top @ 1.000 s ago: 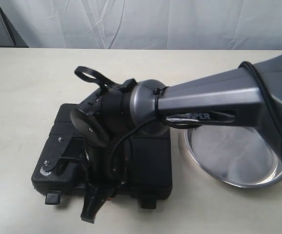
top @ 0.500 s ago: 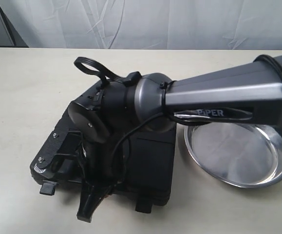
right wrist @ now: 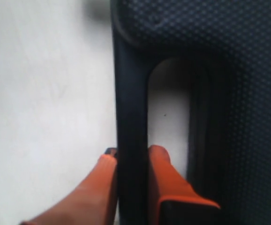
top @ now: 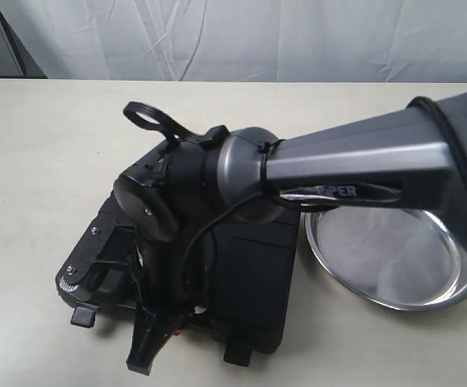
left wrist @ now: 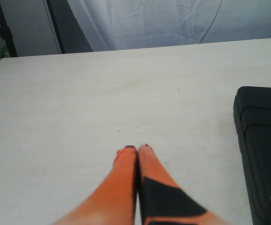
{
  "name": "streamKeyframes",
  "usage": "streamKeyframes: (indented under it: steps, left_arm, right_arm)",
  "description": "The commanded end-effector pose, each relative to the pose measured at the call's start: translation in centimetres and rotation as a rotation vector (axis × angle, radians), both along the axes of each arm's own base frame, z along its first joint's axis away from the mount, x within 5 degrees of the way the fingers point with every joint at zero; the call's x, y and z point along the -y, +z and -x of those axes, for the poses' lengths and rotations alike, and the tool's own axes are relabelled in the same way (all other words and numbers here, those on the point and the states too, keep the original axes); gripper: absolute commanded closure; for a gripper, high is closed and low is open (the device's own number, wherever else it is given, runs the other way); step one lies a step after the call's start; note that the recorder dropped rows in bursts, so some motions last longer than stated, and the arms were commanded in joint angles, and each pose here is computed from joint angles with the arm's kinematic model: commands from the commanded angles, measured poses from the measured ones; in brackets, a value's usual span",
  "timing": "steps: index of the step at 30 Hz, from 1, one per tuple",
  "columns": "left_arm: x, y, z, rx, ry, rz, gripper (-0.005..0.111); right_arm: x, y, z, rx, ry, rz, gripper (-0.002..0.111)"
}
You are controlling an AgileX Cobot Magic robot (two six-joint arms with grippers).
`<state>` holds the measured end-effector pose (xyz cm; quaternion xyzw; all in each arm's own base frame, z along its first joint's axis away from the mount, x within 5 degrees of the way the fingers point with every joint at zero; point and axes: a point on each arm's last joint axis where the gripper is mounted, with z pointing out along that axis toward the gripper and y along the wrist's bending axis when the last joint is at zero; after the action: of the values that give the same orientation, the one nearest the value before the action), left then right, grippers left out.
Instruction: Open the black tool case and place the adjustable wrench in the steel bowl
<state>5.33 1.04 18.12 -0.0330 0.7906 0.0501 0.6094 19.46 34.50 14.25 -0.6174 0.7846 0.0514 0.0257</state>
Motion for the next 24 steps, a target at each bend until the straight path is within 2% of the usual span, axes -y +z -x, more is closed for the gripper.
streamKeyframes:
  steps: [1, 4, 6, 10, 12, 13, 16, 21, 24]
  left_arm:
    - [-0.01, 0.26, 0.01, 0.016, 0.002, -0.004, 0.107]
    - [-0.01, 0.26, 0.01, 0.016, 0.002, -0.004, 0.107]
    - [-0.01, 0.26, 0.01, 0.016, 0.002, -0.004, 0.107]
    - [-0.01, 0.26, 0.01, 0.016, 0.002, -0.004, 0.107]
    - [-0.01, 0.26, 0.01, 0.016, 0.002, -0.004, 0.107]
    - [-0.01, 0.26, 0.01, 0.016, 0.002, -0.004, 0.107]
    - [-0.01, 0.26, 0.01, 0.016, 0.002, -0.004, 0.107]
    - [-0.01, 0.26, 0.01, 0.016, 0.002, -0.004, 0.107]
    - [-0.01, 0.26, 0.01, 0.016, 0.002, -0.004, 0.107]
  right_arm:
    - [0.06, -0.78, 0.18, -0.052, -0.028, 0.033, 0.104]
    - [0.06, -0.78, 0.24, -0.059, -0.031, 0.033, 0.104]
    - [0.06, -0.77, 0.31, -0.066, -0.027, 0.033, 0.100]
    - [0.09, -0.77, 0.38, -0.073, -0.019, 0.036, 0.076]
    - [0.09, -0.77, 0.38, -0.073, -0.019, 0.036, 0.068]
    - [0.09, -0.77, 0.38, -0.073, -0.019, 0.036, 0.067]
    - [0.09, -0.77, 0.38, -0.073, -0.019, 0.036, 0.074]
    - [0.16, -0.77, 0.41, -0.076, -0.017, 0.044, 0.100]
    - [0.22, -0.70, 0.43, -0.077, -0.016, 0.048, 0.109]
